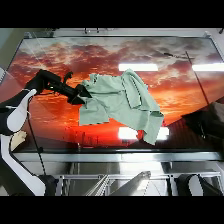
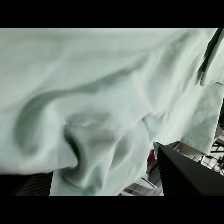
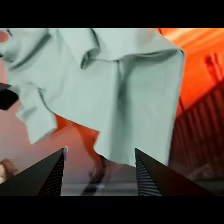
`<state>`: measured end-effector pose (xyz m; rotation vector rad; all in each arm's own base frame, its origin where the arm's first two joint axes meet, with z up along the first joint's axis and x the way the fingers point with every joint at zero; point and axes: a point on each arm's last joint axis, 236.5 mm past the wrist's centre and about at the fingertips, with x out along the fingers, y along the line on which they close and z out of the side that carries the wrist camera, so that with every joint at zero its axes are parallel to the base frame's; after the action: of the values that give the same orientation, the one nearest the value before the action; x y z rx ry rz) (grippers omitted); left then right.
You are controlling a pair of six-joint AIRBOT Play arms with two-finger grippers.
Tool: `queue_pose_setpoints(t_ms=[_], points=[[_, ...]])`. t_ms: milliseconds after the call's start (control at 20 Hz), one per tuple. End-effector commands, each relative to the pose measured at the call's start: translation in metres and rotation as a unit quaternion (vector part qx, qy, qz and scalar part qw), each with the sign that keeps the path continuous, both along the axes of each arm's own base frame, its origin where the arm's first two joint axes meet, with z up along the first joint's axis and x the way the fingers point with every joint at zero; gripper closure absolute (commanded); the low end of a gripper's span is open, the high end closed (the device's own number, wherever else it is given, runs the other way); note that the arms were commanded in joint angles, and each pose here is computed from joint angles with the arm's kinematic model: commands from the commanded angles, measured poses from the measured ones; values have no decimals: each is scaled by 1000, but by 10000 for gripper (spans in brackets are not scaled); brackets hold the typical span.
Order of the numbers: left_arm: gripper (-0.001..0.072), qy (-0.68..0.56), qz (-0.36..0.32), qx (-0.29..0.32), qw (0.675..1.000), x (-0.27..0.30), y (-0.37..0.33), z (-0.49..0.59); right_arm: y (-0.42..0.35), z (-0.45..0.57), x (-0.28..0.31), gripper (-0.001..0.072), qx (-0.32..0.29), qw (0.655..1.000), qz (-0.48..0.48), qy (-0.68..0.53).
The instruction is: Fold the shirts.
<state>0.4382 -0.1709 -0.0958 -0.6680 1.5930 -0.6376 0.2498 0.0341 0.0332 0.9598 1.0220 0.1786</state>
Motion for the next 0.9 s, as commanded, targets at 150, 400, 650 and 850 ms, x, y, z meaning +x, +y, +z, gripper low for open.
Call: queue_pose_setpoints(t_ms=[150, 400, 650, 850], points=[[10, -17, -23, 1, 1000, 9, -16, 12, -8, -90, -71, 229, -29, 981, -33, 190], [9, 71, -55, -37, 995, -32, 30, 33, -3, -96, -69, 228, -15, 982, -40, 183], [10, 43, 69, -18, 997, -10, 84, 13, -4, -96, -68, 228, -18, 983, -41, 180], [9, 0, 107, 11, 994, 17, 77, -6, 5, -84, -53, 229, 7, 989, -38, 144]])
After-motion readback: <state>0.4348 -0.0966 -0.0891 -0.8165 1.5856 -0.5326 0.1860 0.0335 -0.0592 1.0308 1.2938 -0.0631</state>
